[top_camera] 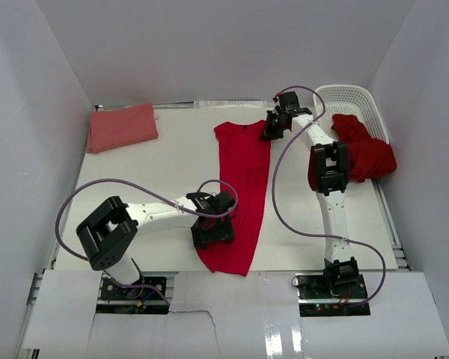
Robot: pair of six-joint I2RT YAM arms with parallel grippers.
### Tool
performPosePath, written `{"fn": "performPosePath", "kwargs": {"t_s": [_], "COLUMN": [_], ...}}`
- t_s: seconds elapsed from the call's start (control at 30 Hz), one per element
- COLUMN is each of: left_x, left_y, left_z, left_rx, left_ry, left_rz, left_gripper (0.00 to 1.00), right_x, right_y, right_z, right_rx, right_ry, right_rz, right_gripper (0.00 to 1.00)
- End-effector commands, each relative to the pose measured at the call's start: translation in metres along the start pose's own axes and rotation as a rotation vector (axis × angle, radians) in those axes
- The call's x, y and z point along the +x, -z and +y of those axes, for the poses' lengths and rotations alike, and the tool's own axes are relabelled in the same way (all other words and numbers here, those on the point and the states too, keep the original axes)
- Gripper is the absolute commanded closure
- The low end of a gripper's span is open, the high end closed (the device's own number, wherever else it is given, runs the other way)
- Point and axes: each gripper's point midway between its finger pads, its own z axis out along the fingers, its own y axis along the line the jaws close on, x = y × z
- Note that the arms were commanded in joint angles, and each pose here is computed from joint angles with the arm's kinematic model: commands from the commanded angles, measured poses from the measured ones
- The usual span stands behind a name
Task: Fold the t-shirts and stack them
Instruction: Rotate the tshirt 90 degrees
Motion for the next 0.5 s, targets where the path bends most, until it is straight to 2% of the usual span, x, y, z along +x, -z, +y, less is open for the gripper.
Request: {"fn": "performPosePath", "kwargs": {"t_s": [0.0, 0.27, 0.47], "left_x": [0.031, 0.080, 0.080], "left_y": [0.011, 0.026, 0.062], "left_z": [-0.031, -0.056, -0.067], "left_rx": [0.070, 0.127, 0.219], "left_ry": [-0.023, -0.072, -0.063], "left_rz": [0.096, 0.213, 0.208], "left_gripper": [0.11, 0.11, 0.10], "right_x": [0.008, -0.003, -0.006], "right_y": [-0.020, -0.024, -0.023], "right_z": [-0.016, -0.014, -0.008], "right_rx": [-0.042, -0.094, -0.139], "right_ry": [-0.062, -0.090, -0.074], "right_rz": [0.035, 0.001, -0.009], "right_gripper": [0.92, 0.92, 0.92]}}
